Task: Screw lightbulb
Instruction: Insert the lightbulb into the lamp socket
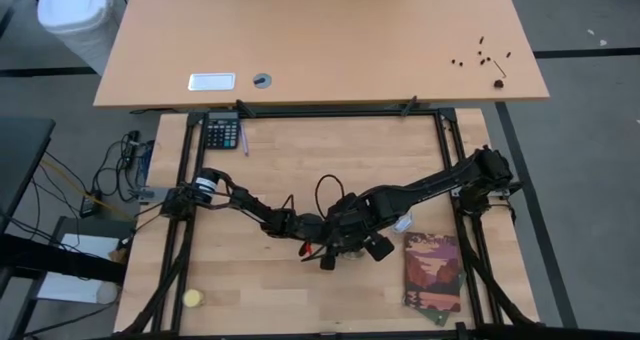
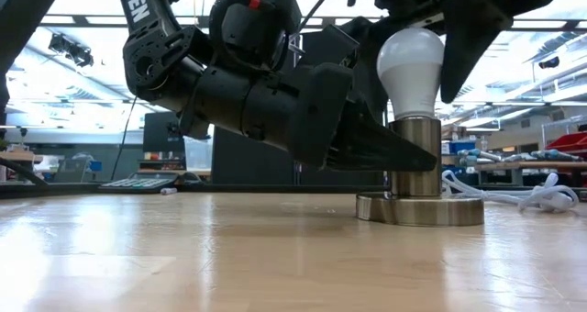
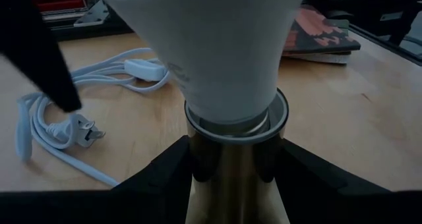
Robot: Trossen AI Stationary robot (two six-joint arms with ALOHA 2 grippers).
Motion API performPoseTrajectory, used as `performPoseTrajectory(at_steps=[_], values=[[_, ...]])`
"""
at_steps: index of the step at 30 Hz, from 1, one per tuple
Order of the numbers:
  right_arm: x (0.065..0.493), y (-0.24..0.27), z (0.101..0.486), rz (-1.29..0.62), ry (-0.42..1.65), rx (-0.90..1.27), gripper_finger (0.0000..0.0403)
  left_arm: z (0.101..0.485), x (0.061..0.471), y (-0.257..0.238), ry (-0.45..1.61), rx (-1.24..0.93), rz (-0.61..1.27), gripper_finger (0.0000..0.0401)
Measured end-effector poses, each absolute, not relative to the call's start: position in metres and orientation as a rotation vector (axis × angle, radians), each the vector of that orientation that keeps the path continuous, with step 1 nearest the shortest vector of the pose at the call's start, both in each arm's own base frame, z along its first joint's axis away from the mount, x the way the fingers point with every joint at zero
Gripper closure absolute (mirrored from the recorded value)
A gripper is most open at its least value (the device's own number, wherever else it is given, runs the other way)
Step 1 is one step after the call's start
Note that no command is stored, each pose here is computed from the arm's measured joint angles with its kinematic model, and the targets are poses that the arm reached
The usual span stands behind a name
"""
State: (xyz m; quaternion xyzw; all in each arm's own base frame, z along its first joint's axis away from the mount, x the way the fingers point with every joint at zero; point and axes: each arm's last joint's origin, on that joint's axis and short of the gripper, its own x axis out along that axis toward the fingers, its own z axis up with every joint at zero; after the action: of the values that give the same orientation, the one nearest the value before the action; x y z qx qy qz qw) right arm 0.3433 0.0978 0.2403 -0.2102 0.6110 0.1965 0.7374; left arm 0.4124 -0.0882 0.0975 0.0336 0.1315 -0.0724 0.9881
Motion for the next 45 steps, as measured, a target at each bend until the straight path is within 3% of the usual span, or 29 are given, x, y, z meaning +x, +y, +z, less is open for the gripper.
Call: performPoseTrajectory(at_steps=[8,23,32,38,45], values=[[0.3455,0.1048,0.2414,0.49,1.286,-0.495,0.0062,0.0977,0.4125,-0.0879,0.262,0.067,-0.144,0.0213],[0.3466,0.1041,0.232,0.492,1.264,-0.499,0.0149,0.0977,0.4125,-0.0879,0.263,0.064,-0.143,0.0213],[0.347,0.1029,0.2322,0.449,1.279,-0.408,0.0134,0.0979,0.4127,-0.0876,0.261,0.065,-0.134,0.0213],[0.3478,0.1046,0.2325,0.394,1.279,-0.341,0.0148,0.0979,0.4127,-0.0874,0.261,0.061,-0.112,0.0213],[0.3484,0.1029,0.2325,0.216,1.296,-0.221,0.0134,0.0986,0.4133,-0.0847,0.255,0.02,-0.063,0.0213]])
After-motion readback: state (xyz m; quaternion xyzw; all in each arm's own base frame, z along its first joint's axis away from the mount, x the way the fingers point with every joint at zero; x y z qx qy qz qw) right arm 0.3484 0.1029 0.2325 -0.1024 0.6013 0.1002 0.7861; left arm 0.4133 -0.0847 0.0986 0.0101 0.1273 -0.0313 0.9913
